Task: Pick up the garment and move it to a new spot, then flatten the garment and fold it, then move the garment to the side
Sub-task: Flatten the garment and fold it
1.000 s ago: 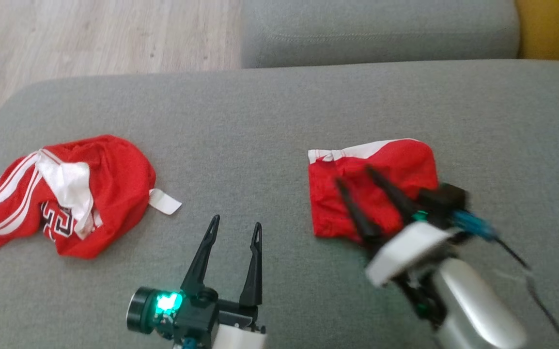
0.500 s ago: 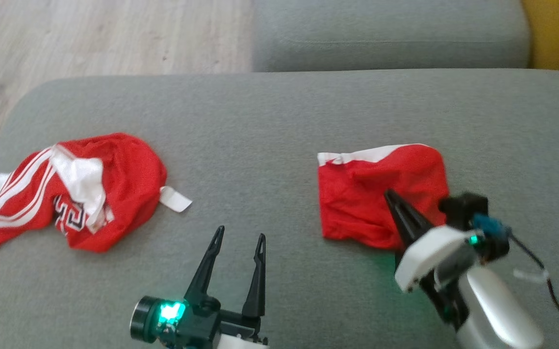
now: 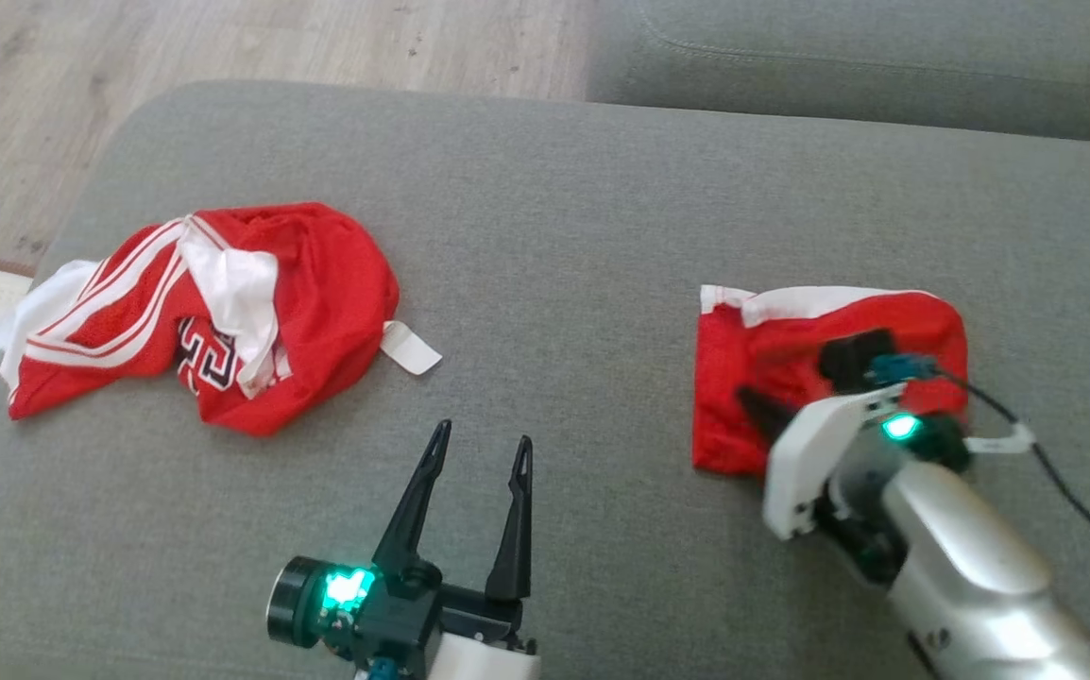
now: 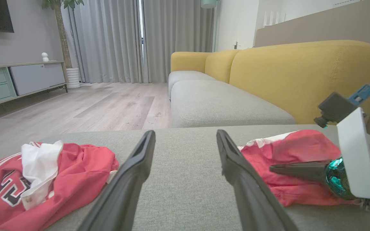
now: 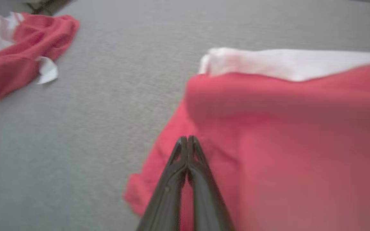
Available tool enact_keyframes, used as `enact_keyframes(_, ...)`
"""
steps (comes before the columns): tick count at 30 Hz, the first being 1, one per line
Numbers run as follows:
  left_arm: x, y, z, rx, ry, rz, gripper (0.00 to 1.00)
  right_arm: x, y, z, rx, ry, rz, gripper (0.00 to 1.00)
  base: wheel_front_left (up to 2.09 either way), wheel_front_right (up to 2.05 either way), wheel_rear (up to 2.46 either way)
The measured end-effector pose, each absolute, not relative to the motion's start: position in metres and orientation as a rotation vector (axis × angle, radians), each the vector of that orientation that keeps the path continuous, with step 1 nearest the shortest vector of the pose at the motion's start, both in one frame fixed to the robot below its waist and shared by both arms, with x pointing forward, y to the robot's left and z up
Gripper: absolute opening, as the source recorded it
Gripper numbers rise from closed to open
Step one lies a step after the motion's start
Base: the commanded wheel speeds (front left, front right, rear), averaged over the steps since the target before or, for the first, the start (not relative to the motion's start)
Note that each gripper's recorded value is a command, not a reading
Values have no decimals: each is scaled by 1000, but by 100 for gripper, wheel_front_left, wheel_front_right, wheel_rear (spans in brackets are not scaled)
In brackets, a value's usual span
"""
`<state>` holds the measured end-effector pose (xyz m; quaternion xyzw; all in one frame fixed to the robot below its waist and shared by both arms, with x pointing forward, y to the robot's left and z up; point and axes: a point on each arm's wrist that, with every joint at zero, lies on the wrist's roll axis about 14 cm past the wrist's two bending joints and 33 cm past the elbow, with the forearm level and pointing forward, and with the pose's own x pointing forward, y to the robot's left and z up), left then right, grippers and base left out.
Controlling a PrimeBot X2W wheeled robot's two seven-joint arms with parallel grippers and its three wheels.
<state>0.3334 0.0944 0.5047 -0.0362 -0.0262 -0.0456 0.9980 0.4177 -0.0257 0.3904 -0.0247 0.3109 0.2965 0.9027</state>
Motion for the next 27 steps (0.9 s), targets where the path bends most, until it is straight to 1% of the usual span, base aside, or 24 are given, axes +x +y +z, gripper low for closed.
enact_keyframes(3, 333, 97, 506, -71, -57, -80, 100, 395, 6, 398, 37, 673, 724, 0, 0, 0, 0)
enact_keyframes(5, 332, 98, 508, -70, -63, -77, 100, 376, 15, 401, 50, 694, 797, 0, 0, 0, 0)
enact_keyframes(9, 331, 93, 512, -71, -77, -93, 100, 330, 12, 399, 78, 764, 888, 0, 0, 0, 0)
enact_keyframes(11, 330, 90, 513, -73, -82, -104, 100, 322, 4, 403, 88, 744, 891, 0, 0, 0, 0)
enact_keyframes(13, 331, 87, 515, -74, -88, -115, 100, 333, -8, 414, 83, 662, 857, 0, 0, 0, 0)
enact_keyframes(15, 331, 84, 517, -72, -94, -126, 100, 355, -23, 430, 58, 559, 801, 0, 0, 0, 0)
enact_keyframes(18, 332, 83, 515, -72, -89, -130, 100, 380, -40, 440, 45, 483, 728, 0, 0, 0, 0)
enact_keyframes(23, 332, 86, 511, -73, -74, -126, 100, 411, -59, 427, -33, 493, 647, 0, 0, 0, 0)
enact_keyframes(25, 332, 89, 510, -72, -70, -116, 100, 414, -55, 418, -33, 526, 642, 0, 0, 0, 0)
enact_keyframes(27, 332, 92, 508, -71, -65, -106, 100, 409, -47, 405, -33, 570, 656, 0, 0, 0, 0)
